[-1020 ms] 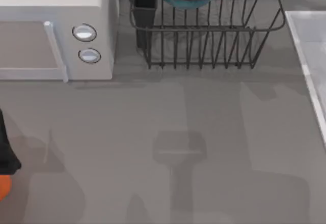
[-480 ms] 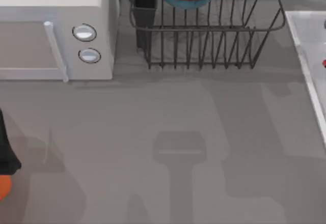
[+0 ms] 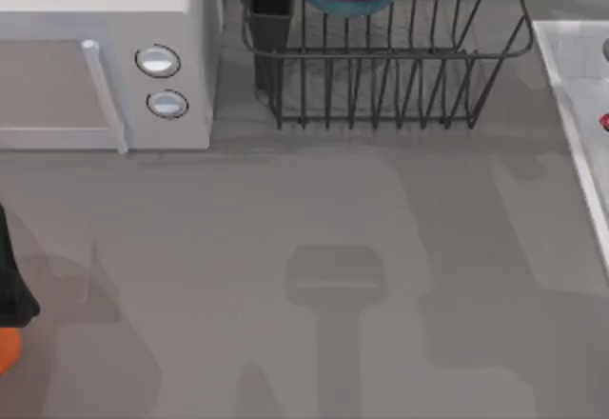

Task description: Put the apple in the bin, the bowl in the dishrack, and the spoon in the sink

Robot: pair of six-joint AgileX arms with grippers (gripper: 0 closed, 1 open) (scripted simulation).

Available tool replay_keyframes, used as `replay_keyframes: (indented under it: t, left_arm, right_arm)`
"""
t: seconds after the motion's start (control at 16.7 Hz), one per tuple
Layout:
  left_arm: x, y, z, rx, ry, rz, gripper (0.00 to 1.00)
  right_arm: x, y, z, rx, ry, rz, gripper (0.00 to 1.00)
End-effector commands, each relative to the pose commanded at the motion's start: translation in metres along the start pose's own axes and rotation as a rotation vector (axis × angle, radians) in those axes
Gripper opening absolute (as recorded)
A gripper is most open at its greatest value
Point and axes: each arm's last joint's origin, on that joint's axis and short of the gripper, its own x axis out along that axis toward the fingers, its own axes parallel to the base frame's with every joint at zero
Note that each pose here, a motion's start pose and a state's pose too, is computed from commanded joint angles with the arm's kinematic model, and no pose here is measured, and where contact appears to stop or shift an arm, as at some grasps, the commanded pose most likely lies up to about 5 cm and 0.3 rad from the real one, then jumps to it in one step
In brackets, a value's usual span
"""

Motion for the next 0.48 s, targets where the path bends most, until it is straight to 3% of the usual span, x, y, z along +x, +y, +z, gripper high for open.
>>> replay_keyframes:
  t: [0.48]
  left_arm:
    - [0.0000, 0.0000, 0.0000, 0.000, 0.000, 0.000, 1.00]
  right_arm:
    - [0.0000, 0.0000, 0.0000, 0.000, 0.000, 0.000, 0.83]
